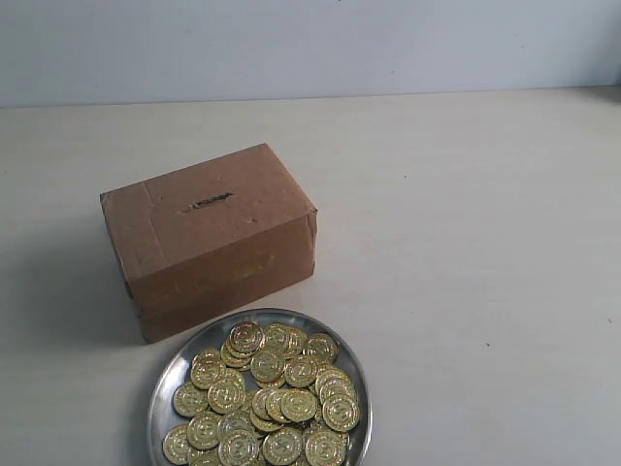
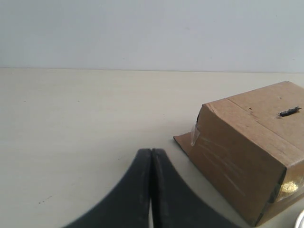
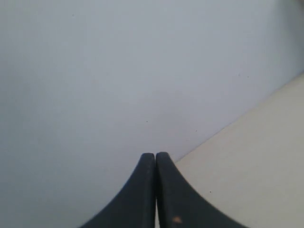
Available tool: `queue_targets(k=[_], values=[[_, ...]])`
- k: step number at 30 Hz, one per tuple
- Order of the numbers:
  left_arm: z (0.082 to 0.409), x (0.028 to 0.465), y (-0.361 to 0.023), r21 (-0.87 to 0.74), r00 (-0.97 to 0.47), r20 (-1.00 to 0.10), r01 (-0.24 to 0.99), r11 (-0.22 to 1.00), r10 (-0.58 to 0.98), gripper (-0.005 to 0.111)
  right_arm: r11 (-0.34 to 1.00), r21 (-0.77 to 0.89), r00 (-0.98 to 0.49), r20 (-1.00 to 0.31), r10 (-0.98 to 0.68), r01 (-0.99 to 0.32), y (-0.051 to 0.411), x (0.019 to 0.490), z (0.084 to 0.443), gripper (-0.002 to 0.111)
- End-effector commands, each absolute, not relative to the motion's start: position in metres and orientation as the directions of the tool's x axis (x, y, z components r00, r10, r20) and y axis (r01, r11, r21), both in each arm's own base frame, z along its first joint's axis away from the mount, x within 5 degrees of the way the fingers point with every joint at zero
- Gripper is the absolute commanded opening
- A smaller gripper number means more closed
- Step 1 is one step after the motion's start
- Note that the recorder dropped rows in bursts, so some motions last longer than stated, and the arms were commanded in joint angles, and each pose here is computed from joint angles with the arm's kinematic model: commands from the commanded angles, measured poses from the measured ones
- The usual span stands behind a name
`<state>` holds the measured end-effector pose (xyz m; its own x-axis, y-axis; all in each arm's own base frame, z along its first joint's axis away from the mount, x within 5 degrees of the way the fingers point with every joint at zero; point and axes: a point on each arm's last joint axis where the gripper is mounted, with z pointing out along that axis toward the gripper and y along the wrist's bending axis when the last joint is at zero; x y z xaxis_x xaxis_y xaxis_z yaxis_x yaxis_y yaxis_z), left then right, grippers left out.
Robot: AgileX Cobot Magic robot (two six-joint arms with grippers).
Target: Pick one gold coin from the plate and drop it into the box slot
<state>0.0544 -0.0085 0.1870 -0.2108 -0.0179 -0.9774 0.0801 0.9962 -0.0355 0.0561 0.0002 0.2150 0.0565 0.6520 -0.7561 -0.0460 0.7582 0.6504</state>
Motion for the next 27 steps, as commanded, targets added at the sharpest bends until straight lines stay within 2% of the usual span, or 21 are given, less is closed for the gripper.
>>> queue_targets(k=[1,7,9,14,16,19,23,27], values=[[0.187,0.054,-0.009,-0.034,-0.206,-0.978,0.082,0.996,-0.016,0.000,0.790,0.608,0.071,-0.787,0.613,-0.075,0.002,0.051,0.235,0.000],[0.187,0.054,-0.009,-0.034,-0.206,-0.978,0.082,0.996,-0.016,0.000,0.832,0.535,0.067,-0.834,0.548,-0.144,0.008,0.033,0.286,0.000],[0.187,0.054,-0.009,-0.034,-0.206,-0.978,0.082,0.996,-0.016,0.000,0.872,0.459,0.065,-0.878,0.475,-0.170,0.012,0.025,0.303,0.000],[0.187,0.054,-0.009,-0.034,-0.206,-0.978,0.082,0.996,-0.016,0.000,0.934,0.236,-0.072,-0.972,0.225,-0.268,0.026,0.029,0.331,0.000],[0.187,0.054,-0.009,-0.034,-0.206,-0.978,0.082,0.996,-0.016,0.000,0.929,0.179,-0.132,-0.981,0.143,-0.325,0.032,0.037,0.337,0.000],[0.187,0.054,-0.009,-0.034,-0.206,-0.978,0.082,0.996,-0.016,0.000,0.899,0.079,-0.135,-0.991,0.022,-0.431,0.040,0.049,0.353,0.000],[0.187,0.054,-0.009,-0.034,-0.206,-0.978,0.082,0.996,-0.016,0.000,0.828,0.049,-0.120,-0.993,-0.023,-0.559,0.051,0.068,0.376,0.000],[0.187,0.054,-0.009,-0.034,-0.206,-0.978,0.082,0.996,-0.016,0.000,0.763,0.053,-0.196,-0.976,-0.098,-0.645,0.058,0.093,0.391,0.000]])
